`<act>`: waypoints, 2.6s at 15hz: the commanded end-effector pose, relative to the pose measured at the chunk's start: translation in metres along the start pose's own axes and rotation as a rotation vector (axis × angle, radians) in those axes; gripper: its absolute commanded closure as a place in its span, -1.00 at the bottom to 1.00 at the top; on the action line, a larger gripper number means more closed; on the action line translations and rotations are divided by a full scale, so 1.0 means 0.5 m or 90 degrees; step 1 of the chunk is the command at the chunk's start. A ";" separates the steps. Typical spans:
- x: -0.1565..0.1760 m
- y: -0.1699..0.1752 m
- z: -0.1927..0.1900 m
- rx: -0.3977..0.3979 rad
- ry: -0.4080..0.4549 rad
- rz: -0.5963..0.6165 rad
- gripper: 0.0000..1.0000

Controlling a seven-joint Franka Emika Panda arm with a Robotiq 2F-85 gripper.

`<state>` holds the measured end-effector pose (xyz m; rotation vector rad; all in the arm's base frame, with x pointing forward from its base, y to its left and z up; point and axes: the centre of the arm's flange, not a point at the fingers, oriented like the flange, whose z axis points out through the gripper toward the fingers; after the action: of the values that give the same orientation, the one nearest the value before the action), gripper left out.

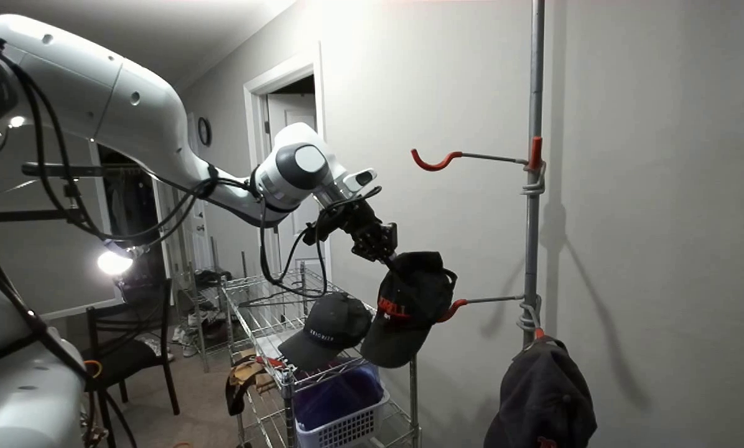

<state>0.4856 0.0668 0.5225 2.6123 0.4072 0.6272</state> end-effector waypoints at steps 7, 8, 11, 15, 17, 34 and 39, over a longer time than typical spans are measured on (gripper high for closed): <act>-0.016 -0.049 0.083 0.032 0.017 -0.041 0.94; -0.017 -0.052 0.090 0.032 0.013 -0.044 0.94; -0.022 -0.058 0.114 0.032 -0.004 -0.048 0.94; -0.028 -0.067 0.126 0.039 -0.020 -0.054 0.41; -0.029 -0.064 0.129 0.040 -0.024 -0.052 0.18; -0.012 -0.120 -0.050 0.094 0.048 -0.154 -1.00; 0.014 -0.220 -0.116 0.092 0.049 -0.215 -1.00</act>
<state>0.4530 0.1595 0.5155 2.5971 0.8442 0.6474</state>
